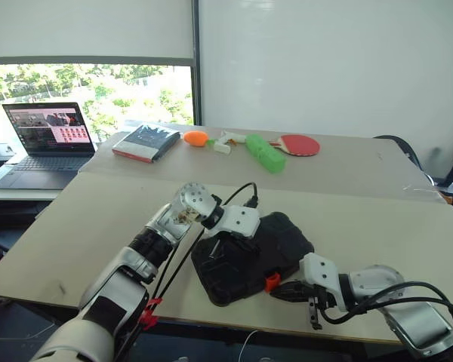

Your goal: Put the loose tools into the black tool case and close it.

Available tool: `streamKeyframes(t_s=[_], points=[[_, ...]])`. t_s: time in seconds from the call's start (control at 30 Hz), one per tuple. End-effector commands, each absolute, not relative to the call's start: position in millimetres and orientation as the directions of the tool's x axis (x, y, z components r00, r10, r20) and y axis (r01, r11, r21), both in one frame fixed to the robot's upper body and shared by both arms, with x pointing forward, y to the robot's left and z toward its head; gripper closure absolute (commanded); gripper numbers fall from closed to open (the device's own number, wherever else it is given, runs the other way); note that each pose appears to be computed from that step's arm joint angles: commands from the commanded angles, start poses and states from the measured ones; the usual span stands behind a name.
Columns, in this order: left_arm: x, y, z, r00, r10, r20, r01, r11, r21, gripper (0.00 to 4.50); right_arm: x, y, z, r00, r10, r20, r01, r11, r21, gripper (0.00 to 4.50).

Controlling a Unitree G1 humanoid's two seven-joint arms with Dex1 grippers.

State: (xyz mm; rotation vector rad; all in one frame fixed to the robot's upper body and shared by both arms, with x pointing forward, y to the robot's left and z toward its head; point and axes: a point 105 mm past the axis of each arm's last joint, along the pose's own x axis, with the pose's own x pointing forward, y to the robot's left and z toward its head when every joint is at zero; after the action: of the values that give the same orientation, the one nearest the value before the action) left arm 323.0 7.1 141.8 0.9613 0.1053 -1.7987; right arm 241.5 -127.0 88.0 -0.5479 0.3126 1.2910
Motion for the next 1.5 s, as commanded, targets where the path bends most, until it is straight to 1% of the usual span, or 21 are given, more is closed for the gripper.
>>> streamKeyframes(t_s=[0.03,0.23,0.3,0.33,0.47,0.53,0.6,0.77,0.83,0.9,0.97,1.0,1.1,1.17,1.2,1.23,1.27,1.3,1.37,1.5], points=[[325.0,15.8,119.2,-0.123,-0.699,-0.705,0.855,-0.435,0.283,4.45,252.0,-124.0,98.2,0.308,0.822,-0.478,-0.938,0.180,-0.295,4.50],[326.1,15.9,119.3,-0.119,-0.701,-0.703,0.858,-0.429,0.282,4.45,263.4,-122.0,105.4,0.364,0.828,-0.428,-0.916,0.235,-0.325,4.50],[325.9,16.5,117.1,-0.120,-0.698,-0.706,0.859,-0.430,0.278,4.45,259.7,-120.7,106.1,0.342,0.838,-0.425,-0.925,0.220,-0.311,4.50],[325.8,16.5,115.9,-0.122,-0.697,-0.707,0.861,-0.429,0.275,4.45,260.6,-120.4,107.2,0.351,0.839,-0.416,-0.921,0.229,-0.316,4.50],[325.5,15.4,113.9,-0.126,-0.698,-0.705,0.864,-0.426,0.268,4.45,271.4,-120.1,113.5,0.417,0.832,-0.366,-0.890,0.292,-0.351,4.50],[324.7,15.0,112.4,-0.131,-0.699,-0.703,0.868,-0.423,0.259,4.45,280.4,-122.3,116.7,0.469,0.814,-0.342,-0.858,0.329,-0.394,4.50],[324.0,14.9,111.4,-0.134,-0.699,-0.702,0.870,-0.422,0.255,4.45,283.7,-123.5,117.4,0.489,0.806,-0.333,-0.844,0.342,-0.412,4.50],[325.5,16.8,111.2,-0.125,-0.703,-0.700,0.875,-0.411,0.257,4.45,283.1,-124.0,118.6,0.487,0.813,-0.320,-0.849,0.356,-0.390,4.50],[327.8,19.4,113.5,-0.113,-0.719,-0.686,0.887,-0.385,0.257,4.45,275.9,-125.7,120.7,0.458,0.828,-0.324,-0.871,0.345,-0.350,4.50],[330.0,26.3,120.9,-0.110,-0.752,-0.649,0.918,-0.328,0.224,4.50,265.2,-130.5,124.3,0.425,0.842,-0.333,-0.893,0.331,-0.305,3.92],[333.3,37.7,134.6,-0.093,-0.803,-0.589,0.949,-0.250,0.191,3.96,254.8,-138.8,130.2,0.402,0.847,-0.347,-0.908,0.321,-0.270,3.43],[335.2,47.3,141.8,-0.074,-0.823,-0.563,0.962,-0.208,0.177,3.88,250.8,-145.2,134.7,0.401,0.846,-0.350,-0.910,0.326,-0.256,3.14],[339.2,80.6,159.0,0.004,-0.858,-0.514,0.985,-0.085,0.149,2.79,244.6,-167.3,151.7,0.427,0.834,-0.349,-0.903,0.369,-0.222,2.04],[337.7,108.9,169.5,0.063,-0.875,-0.480,0.992,0.003,0.125,2.16,244.5,-185.9,166.8,0.463,0.819,-0.340,-0.886,0.415,-0.207,1.45],[335.6,123.8,175.7,0.096,-0.881,-0.464,0.992,0.047,0.116,1.79,245.4,-194.9,174.5,0.483,0.810,-0.333,-0.876,0.440,-0.200,1.08],[333.2,136.9,181.6,0.129,-0.883,-0.450,0.990,0.088,0.111,1.32,245.7,-202.3,181.3,0.497,0.804,-0.326,-0.868,0.459,-0.192,0.62],[330.5,152.1,189.6,0.172,-0.886,-0.430,0.985,0.142,0.101,1.19,245.3,-209.6,187.9,0.506,0.800,-0.322,-0.862,0.473,-0.180,0.52],[327.2,165.0,197.1,0.213,-0.886,-0.412,0.977,0.192,0.093,0.72,244.2,-216.0,193.1,0.511,0.797,-0.321,-0.859,0.483,-0.168,0.04],[318.7,193.6,214.0,0.307,-0.879,-0.365,0.950,0.308,0.058,0.05,243.8,-227.5,204.5,0.523,0.794,-0.310,-0.851,0.504,-0.145,0.00],[296.3,227.6,235.0,0.427,-0.851,-0.305,0.897,0.442,0.022,0.01,251.8,-242.5,220.8,0.566,0.782,-0.259,-0.823,0.555,-0.123,0.00]])
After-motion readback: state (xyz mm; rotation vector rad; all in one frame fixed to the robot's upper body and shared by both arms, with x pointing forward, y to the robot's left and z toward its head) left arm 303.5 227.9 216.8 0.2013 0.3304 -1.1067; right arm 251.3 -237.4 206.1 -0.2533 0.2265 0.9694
